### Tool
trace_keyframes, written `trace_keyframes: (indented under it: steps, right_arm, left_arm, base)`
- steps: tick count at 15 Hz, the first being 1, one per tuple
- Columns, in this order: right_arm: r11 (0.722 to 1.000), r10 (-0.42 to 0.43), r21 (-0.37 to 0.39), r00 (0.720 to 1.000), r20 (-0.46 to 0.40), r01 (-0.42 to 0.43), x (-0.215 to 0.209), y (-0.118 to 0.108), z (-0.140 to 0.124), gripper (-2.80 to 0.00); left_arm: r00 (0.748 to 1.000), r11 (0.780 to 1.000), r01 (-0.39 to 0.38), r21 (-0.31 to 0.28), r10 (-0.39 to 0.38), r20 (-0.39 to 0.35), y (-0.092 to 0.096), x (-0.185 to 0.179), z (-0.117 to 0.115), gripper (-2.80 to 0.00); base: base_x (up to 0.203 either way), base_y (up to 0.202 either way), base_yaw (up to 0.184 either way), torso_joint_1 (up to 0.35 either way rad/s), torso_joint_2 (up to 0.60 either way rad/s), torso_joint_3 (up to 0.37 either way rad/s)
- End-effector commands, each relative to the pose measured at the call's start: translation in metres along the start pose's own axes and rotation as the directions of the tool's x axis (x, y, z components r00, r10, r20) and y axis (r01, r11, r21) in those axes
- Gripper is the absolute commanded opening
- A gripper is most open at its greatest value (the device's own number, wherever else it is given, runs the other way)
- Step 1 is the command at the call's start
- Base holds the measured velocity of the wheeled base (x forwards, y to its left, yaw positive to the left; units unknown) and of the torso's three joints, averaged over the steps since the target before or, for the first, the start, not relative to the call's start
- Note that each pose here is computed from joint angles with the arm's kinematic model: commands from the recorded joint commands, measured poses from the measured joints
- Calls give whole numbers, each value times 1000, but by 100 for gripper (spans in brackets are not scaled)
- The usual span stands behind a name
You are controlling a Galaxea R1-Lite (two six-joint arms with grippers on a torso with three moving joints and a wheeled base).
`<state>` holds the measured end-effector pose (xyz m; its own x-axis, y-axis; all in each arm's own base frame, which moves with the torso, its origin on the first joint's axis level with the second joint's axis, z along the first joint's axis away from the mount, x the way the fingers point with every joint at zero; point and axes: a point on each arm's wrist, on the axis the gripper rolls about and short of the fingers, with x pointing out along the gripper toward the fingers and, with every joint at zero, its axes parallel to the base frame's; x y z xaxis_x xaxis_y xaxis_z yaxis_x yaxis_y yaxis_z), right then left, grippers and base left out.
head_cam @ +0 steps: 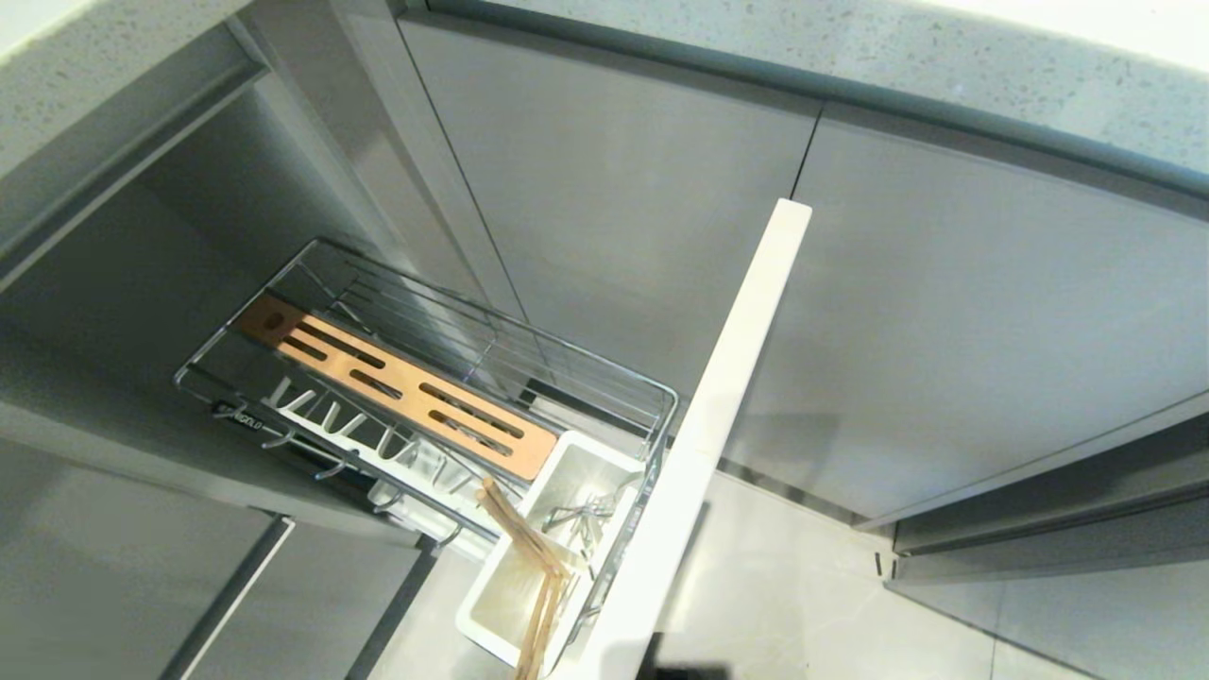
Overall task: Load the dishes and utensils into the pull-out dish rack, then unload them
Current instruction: Take the spoon out of the cupboard
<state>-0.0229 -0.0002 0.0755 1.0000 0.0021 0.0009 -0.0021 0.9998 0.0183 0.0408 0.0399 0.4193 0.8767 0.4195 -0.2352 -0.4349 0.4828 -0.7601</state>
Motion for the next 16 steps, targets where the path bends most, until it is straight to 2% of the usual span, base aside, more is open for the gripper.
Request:
trace_keyframes:
  steps: [1, 16]
  right_arm:
    - [1000, 1, 0, 1000, -2, -1, 0, 0, 0, -280]
    - [1000, 1, 0, 1000, -2, -1, 0, 0, 0, -280]
  left_arm:
    - [1000, 1000, -14, -15, 13, -11, 2, 6, 3, -280]
    - [1000, 1000, -15, -15, 15, -2, 2, 5, 3, -280]
  base:
    - [0, 0, 0, 0, 0, 0]
    - [0, 0, 0, 0, 0, 0]
